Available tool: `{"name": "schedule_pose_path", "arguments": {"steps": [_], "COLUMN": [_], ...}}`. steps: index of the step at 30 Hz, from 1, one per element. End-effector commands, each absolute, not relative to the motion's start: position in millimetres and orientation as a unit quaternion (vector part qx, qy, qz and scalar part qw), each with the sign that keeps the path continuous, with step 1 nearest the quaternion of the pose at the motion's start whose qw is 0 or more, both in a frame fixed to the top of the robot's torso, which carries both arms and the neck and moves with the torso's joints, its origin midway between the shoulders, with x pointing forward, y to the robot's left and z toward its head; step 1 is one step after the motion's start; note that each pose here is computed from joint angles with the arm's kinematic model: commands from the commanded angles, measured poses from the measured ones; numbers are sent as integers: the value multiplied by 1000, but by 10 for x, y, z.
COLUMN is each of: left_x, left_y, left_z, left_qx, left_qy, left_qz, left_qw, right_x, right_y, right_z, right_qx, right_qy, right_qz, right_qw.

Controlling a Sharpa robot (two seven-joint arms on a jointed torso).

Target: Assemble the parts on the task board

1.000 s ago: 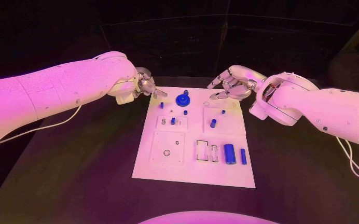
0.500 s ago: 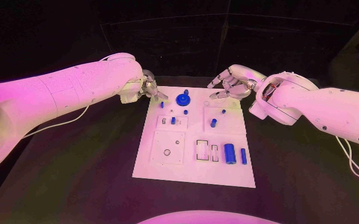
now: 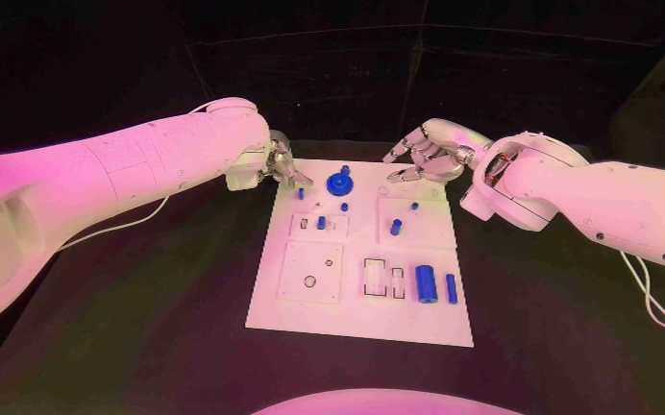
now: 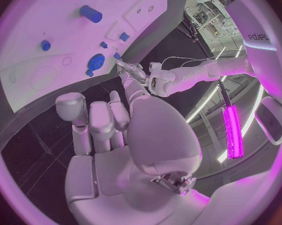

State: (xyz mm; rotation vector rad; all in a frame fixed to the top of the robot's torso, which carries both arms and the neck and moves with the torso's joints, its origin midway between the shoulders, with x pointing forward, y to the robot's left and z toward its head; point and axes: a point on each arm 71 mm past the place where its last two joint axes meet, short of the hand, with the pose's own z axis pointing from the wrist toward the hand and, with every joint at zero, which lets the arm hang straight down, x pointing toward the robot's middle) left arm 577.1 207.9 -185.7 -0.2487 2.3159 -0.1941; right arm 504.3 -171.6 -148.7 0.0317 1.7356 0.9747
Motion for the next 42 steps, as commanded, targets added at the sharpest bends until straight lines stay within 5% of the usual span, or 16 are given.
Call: {"name": "schedule_pose_path", "arguments": {"steps": [1,42], "left_x": [5773,5775], "left_y": [2063,1986], "left_z": [-1861,-1932], "left_qx": [-84,-80], "left_qy": [915,915], "left_qz": [-73,-79], "left_qw": [387,387], "right_x": [5043,5040], "right_y": [-1706,-1674], "right_z": [-1470,-1468], "right_qx": [10,8], "right_qy": [729,728], "right_qz": [413,416], "right_qw": [545,545]}}
